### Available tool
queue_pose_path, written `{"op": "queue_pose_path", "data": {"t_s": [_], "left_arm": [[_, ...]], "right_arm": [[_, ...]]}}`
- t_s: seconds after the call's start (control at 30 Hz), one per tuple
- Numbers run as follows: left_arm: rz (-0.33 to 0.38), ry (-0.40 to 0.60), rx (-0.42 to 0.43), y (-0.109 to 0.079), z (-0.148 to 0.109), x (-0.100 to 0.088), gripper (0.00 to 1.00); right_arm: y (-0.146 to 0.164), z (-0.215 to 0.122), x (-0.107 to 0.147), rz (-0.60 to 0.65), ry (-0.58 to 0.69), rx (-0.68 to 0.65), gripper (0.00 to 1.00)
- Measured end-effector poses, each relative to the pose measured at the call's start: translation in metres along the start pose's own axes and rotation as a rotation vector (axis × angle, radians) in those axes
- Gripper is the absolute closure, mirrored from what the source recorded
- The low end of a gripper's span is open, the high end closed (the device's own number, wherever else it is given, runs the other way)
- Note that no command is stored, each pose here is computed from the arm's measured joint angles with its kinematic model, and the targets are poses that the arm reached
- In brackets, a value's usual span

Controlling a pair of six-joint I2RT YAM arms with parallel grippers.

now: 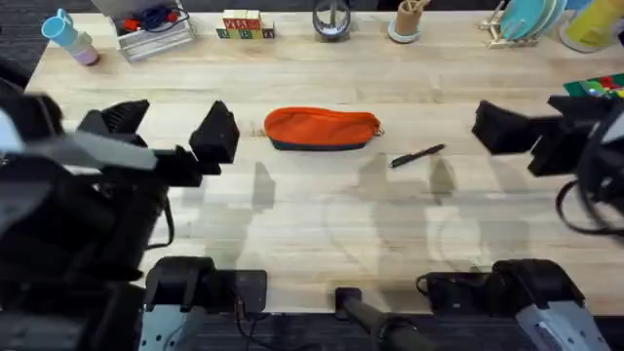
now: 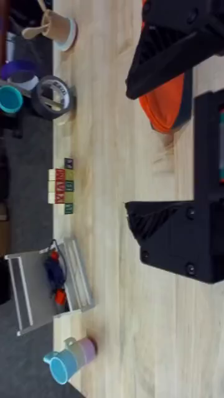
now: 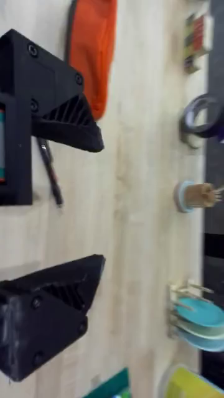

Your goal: Unzip the bag, pick up the pens from the table one at a time and place them inside, then zip the bag closed.

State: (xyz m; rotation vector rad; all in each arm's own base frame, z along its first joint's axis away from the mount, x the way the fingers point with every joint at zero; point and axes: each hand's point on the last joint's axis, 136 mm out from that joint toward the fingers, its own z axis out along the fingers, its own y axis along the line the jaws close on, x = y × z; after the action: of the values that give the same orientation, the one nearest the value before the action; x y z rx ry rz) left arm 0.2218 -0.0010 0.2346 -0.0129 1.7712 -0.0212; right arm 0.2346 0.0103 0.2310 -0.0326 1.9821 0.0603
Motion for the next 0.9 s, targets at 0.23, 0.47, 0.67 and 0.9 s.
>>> {"op": "queue_pose_path", "data": {"t_s": [0.23,0.47,0.67,0.9], "left_arm": [[-0.002,0.114,-0.002,0.0,0.008,-0.025,0.009],[-0.005,0.298,0.006,-0.002,0.028,-0.03,0.007],[-0.016,0.46,0.033,-0.007,0.047,-0.023,0.008],[-0.033,0.648,0.055,-0.012,0.054,-0.007,0.009]], "right_arm": [[0.002,0.006,-0.029,0.008,0.139,-0.012,0.004],[0.01,0.016,-0.032,0.015,0.285,-0.053,0.005],[0.027,0.026,-0.024,-0.011,0.417,-0.108,0.005],[0.053,0.032,-0.007,-0.076,0.599,-0.183,0.005]]}}
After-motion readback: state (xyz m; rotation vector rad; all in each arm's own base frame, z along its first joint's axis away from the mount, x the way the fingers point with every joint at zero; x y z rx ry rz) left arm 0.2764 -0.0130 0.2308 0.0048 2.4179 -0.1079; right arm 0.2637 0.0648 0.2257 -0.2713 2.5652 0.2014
